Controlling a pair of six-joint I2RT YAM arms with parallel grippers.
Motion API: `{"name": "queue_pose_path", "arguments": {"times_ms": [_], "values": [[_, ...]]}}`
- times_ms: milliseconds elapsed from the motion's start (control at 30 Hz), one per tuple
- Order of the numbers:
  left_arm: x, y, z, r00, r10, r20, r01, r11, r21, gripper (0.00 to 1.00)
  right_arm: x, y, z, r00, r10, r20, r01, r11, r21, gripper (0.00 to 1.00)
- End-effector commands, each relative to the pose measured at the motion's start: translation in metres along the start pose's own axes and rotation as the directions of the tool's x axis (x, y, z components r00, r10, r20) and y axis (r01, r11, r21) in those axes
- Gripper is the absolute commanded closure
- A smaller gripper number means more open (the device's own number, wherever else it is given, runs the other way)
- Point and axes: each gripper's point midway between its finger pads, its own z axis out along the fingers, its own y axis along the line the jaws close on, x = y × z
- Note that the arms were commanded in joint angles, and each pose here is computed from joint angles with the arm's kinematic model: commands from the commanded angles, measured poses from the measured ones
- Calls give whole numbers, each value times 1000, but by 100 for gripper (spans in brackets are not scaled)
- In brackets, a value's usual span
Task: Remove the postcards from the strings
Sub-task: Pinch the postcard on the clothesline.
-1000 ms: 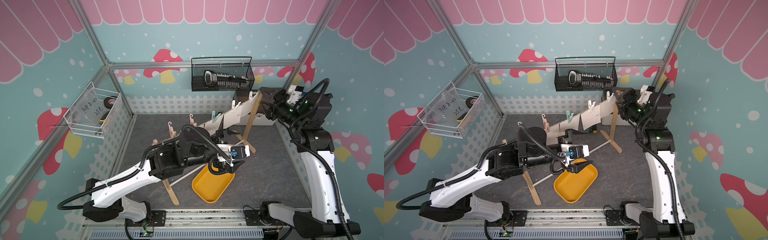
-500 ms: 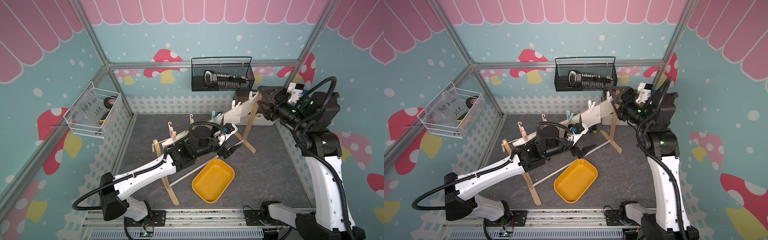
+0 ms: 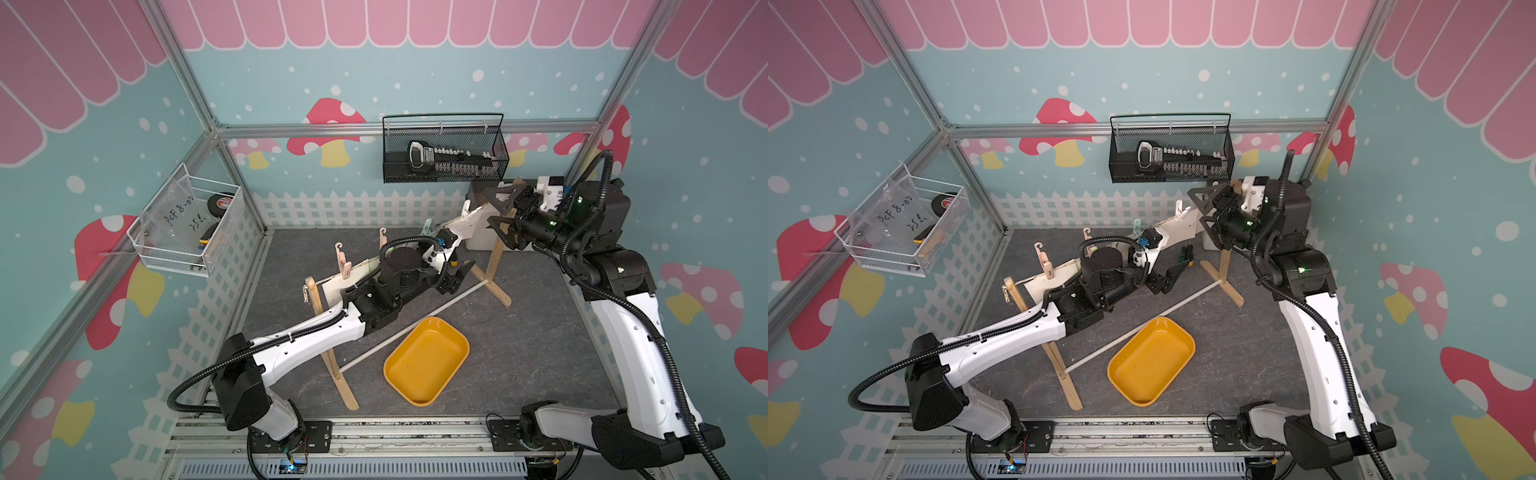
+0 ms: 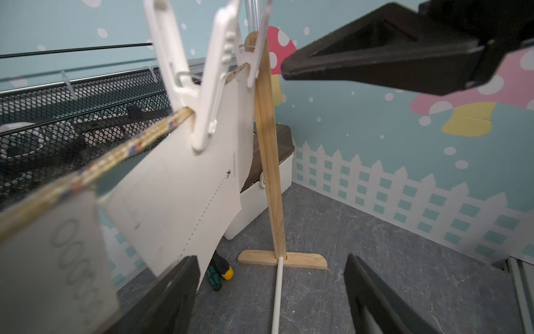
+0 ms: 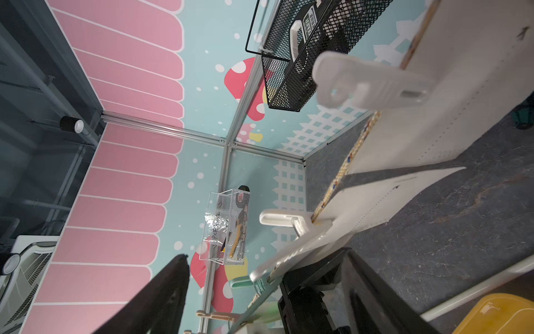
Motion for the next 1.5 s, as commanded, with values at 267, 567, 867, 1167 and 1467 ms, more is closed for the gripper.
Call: {"name": "queue_pose_path", "arguments": {"times_ms": [267, 567, 867, 1167, 1467], "values": [[-1, 26, -8, 997, 14, 70, -4, 990, -141, 24, 2, 1, 7, 1000, -9, -7, 9, 1000, 30, 17], [-1, 27, 1, 995, 81, 60, -72, 988, -134, 26, 5, -3, 11, 1000, -5, -19, 6, 999, 46, 17], [-4, 36, 12, 992, 103, 71, -93, 987, -131, 34, 6, -2, 8, 1000, -9, -20, 10, 999, 43, 17], [-5, 33, 15, 979, 189, 74, -180, 977, -117, 45, 6, -4, 10, 1000, -5, -21, 6, 999, 50, 17], [-8, 38, 14, 949, 306, 73, -293, 944, -151, 63, 6, -5, 13, 1000, 10, -24, -8, 998, 59, 17]]}}
